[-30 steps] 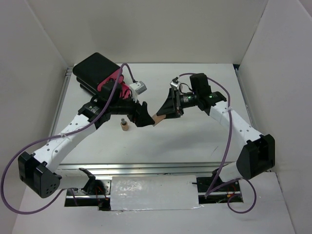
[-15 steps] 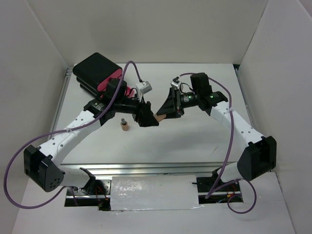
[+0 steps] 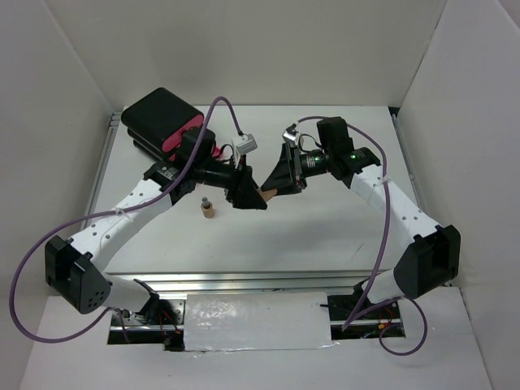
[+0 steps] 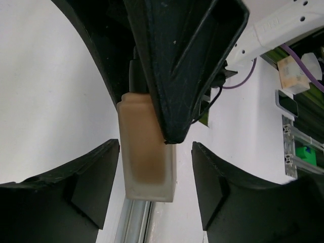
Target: Organize the makeup
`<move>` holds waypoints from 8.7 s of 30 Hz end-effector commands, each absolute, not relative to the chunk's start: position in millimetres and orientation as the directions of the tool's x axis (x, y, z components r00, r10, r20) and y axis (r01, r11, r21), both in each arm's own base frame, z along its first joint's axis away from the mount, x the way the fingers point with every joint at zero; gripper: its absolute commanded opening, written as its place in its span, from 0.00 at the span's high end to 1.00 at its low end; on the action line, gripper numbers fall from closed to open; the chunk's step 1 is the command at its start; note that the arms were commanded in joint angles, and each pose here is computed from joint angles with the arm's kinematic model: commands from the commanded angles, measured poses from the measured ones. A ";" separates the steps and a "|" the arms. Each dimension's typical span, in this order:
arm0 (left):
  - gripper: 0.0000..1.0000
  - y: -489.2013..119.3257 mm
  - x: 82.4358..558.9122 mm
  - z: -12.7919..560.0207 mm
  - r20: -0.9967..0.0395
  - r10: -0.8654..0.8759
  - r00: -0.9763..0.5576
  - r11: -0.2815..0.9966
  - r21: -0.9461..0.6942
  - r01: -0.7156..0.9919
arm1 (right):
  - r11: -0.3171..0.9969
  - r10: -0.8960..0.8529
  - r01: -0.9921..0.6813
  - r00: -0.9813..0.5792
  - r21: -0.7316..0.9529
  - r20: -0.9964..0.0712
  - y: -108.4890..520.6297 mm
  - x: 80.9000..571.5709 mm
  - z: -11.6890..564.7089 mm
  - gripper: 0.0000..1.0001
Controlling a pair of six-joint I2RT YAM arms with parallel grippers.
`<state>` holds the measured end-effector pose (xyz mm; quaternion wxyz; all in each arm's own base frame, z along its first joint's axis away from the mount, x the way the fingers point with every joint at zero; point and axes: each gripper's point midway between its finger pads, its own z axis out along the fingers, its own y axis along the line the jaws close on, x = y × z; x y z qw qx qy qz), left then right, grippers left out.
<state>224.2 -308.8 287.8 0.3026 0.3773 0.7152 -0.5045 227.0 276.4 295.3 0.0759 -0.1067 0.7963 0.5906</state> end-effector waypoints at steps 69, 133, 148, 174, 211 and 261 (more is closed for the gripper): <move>1.00 -87.7 499.3 154.3 -0.633 0.449 -0.630 0.877 0.448 0.175 | 0.324 0.356 -0.303 -0.839 0.896 -0.412 199.3 257.7 326.7 0.00; 0.01 -37.0 285.7 251.9 -0.626 -0.446 -0.640 0.867 -0.125 -0.482 | 0.741 -0.288 -0.606 -0.676 0.288 -0.678 392.3 293.2 165.5 0.03; 0.01 -45.6 256.4 240.5 -0.580 -0.301 -0.757 0.948 -0.097 -0.303 | 0.790 -0.339 -0.578 -0.690 0.204 -0.640 467.6 337.8 109.4 0.35; 0.01 -53.0 265.2 223.9 -0.619 -0.209 -0.757 0.977 -0.104 -0.184 | 0.817 -0.313 -0.538 -0.715 0.207 -0.625 444.4 310.8 130.2 1.00; 0.08 -237.7 241.6 285.1 -0.781 0.187 -0.596 0.338 -0.519 0.785 | 0.198 -0.211 -0.442 -0.891 0.875 -0.402 333.2 255.0 304.9 1.00; 1.00 -90.4 471.4 131.8 -0.621 0.444 -0.646 0.875 0.455 0.165 | 0.415 0.392 -0.171 -0.853 0.893 -0.345 205.7 268.7 275.8 0.00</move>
